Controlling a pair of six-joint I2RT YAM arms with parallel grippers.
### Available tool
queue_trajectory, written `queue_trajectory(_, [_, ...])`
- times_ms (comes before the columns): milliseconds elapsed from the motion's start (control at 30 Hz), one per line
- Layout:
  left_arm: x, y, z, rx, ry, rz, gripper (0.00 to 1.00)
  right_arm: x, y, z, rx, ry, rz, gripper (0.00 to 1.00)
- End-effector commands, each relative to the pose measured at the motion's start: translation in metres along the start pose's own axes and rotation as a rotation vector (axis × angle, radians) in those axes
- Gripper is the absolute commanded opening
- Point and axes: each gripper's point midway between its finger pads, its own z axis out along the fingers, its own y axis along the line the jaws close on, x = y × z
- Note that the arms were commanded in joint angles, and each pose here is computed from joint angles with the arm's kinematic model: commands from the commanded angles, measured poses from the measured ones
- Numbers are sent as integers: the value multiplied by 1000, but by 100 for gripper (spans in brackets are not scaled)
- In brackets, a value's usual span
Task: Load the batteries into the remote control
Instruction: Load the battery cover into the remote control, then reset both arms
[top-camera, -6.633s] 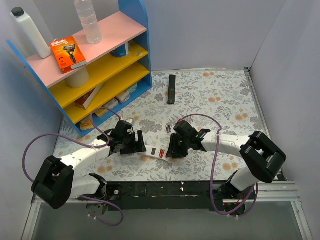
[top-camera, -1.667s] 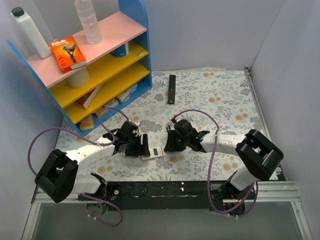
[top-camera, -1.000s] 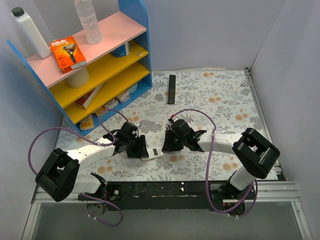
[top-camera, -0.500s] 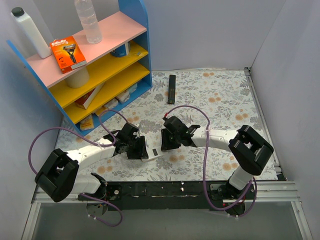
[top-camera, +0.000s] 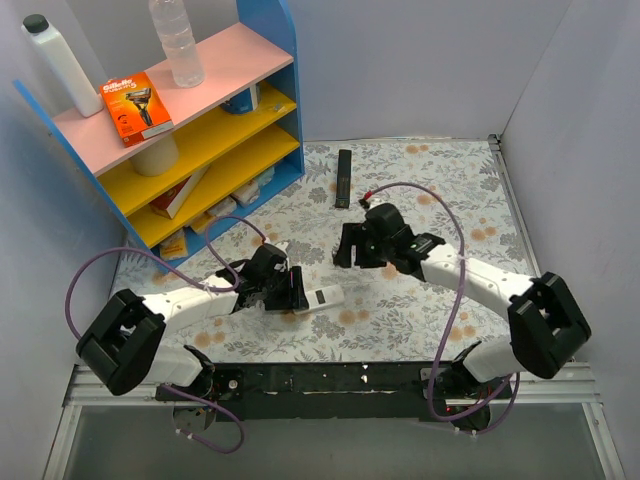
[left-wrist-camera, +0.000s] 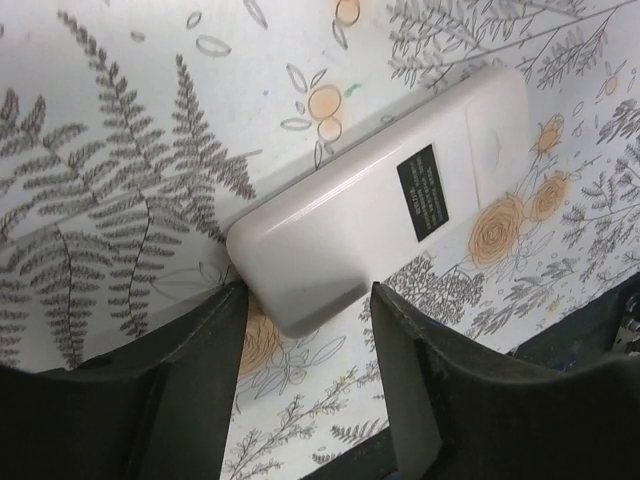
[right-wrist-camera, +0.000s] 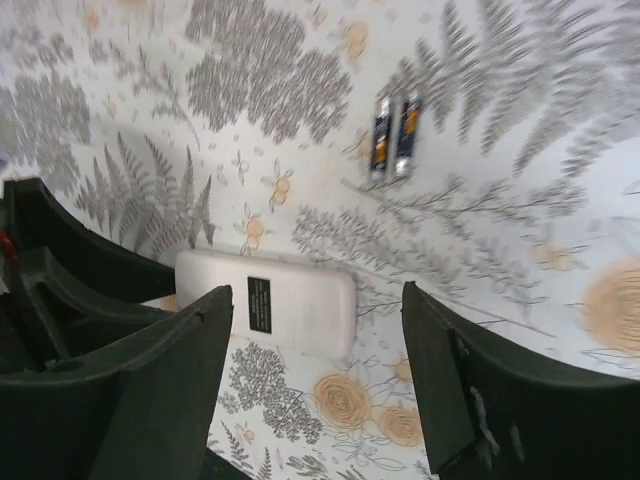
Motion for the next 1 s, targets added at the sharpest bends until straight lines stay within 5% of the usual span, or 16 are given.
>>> queue_trajectory(0, [-20,-4,8,-23,-45,33,54,-41,-30,-33,66,-139,1,78])
queue_trajectory(133, [-39,-15,3,-14,-96,32,65,-60,-80,-67,177,-229,77,81])
queue_trajectory(300, [-79,-8,-28,-72,-271,-15,98,-86,-128,-134,346,-405,125,89])
queue_trajectory(500, [-151,6,-129,-183,-649,-104,98,-124,-152,-242,586,-716,79,95])
queue_trajectory(733, [-199,0,-287,-196,-1148,-157,98,-154,-125,-340,627,-1041,-60,96])
queue_trajectory(967, [-203,-6,-401,-127,-1504,-166,98,-160,-116,-371,642,-1130,-88,97])
